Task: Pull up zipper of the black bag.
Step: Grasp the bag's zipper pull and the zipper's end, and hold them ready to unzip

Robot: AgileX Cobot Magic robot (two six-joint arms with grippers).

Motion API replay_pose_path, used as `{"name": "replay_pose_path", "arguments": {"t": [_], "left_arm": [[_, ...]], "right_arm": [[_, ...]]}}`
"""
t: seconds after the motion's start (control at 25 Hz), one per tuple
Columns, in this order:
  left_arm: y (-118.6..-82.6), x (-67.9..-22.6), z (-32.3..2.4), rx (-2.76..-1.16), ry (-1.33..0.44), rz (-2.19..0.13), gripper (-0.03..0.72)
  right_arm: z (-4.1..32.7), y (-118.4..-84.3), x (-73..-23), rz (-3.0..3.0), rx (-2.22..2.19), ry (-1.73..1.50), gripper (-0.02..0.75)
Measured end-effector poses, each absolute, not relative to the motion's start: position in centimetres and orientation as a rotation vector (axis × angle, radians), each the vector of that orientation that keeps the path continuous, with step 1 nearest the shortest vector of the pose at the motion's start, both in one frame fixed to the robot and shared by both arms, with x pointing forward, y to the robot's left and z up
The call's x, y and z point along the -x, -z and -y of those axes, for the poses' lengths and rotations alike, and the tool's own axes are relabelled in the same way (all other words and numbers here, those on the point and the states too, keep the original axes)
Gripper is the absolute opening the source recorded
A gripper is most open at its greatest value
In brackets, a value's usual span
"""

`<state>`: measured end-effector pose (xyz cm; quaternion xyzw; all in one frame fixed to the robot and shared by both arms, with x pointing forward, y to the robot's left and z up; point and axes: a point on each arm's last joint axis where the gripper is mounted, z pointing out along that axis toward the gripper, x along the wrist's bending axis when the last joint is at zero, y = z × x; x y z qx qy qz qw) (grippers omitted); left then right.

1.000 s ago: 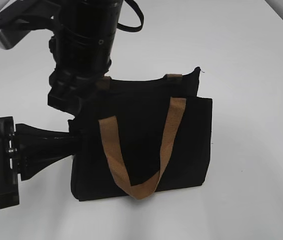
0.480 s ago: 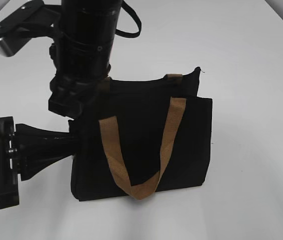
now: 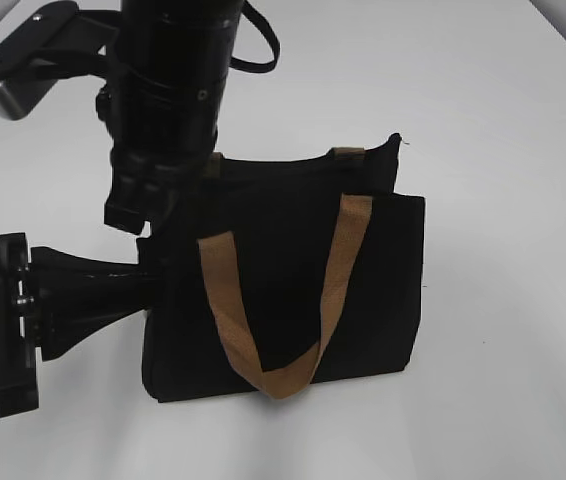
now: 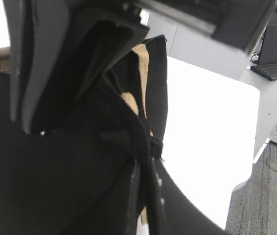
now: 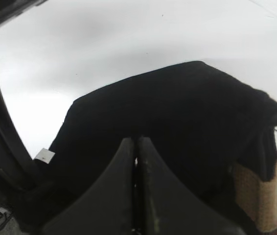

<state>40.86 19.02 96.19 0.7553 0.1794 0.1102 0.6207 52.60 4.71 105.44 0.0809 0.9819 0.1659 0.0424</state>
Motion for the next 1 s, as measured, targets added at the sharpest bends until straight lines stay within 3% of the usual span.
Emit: {"name": "replay_pose_path", "arguments": {"t": [0.4,0.72,0.8,0.92,1.0], "left_arm": [[-96.1,-40.9,-19.0,-1.742,-0.256,-0.417,0.008],[-96.1,-41.0,-19.1,-1.747,-0.262,-0.428,0.008],[-96.1,-41.0,-19.1,-1.747,-0.262,-0.428,0.008],[-96.1,-41.0,-19.1,-1.746,-0.261,-0.427,0.008],[-96.1,-41.0,-19.1,-1.746,-0.261,-0.427,0.008]], "right_arm": [[-3.3,-109.6,-51.6,-2.92,-0.248,-0.594,-0.001],[-3.2,-110.3,-51.3,-2.914,-0.253,-0.621,0.013],[-3.4,-110.0,-51.2,-2.936,-0.215,-0.642,0.094],[-4.0,-109.1,-51.2,-2.966,-0.161,-0.639,0.307],[-4.5,-108.2,-51.2,-2.983,-0.143,-0.618,0.376]]}}
